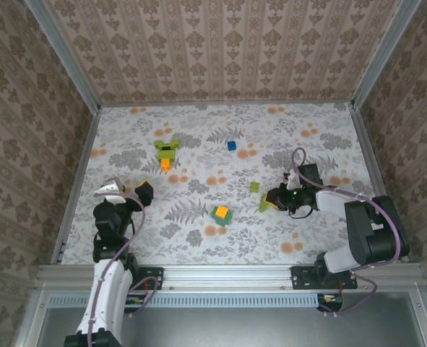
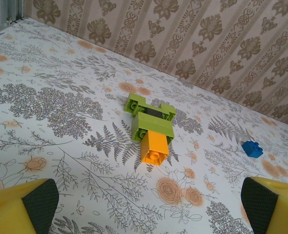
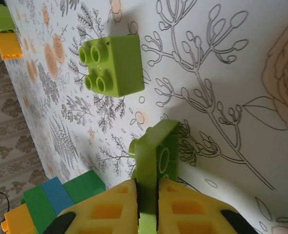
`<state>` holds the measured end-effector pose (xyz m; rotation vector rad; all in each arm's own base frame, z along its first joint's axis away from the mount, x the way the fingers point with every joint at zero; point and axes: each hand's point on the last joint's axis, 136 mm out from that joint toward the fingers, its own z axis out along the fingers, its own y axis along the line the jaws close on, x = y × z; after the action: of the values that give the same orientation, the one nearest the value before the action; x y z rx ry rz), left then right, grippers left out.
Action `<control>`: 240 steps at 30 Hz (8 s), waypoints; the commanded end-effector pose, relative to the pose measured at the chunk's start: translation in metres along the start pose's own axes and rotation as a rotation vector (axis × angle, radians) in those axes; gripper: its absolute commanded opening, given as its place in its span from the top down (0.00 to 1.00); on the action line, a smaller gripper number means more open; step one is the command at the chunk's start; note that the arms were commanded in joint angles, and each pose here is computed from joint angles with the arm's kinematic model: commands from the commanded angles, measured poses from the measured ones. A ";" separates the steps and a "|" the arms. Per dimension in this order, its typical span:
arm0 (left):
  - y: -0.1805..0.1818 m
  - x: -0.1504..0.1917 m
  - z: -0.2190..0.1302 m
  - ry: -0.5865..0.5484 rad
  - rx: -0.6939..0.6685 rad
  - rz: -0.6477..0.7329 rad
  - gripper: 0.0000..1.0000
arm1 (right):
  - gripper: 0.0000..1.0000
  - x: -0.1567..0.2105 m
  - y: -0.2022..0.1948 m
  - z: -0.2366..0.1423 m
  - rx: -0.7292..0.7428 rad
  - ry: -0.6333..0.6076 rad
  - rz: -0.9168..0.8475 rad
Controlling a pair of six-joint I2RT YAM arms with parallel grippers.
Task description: Assemble a carrot with lego
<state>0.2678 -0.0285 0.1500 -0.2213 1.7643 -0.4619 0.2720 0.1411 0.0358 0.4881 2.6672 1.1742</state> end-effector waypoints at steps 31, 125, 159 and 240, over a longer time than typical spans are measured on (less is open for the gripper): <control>0.000 0.003 0.001 -0.007 0.000 0.021 0.00 | 0.39 -0.002 0.026 -0.009 0.635 0.071 -0.452; -0.002 0.002 0.000 -0.011 0.006 0.029 0.00 | 0.72 0.061 0.154 0.003 0.617 0.303 -1.190; -0.002 0.003 0.000 -0.012 0.008 0.032 0.00 | 0.72 0.101 0.159 0.036 0.548 0.536 -1.482; -0.003 0.003 0.001 -0.012 0.007 0.037 0.00 | 0.61 0.119 0.124 0.053 0.638 0.598 -1.383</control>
<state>0.2677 -0.0317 0.1500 -0.2071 1.7659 -0.4551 0.2157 0.3118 0.1179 -1.5557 2.5434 0.0703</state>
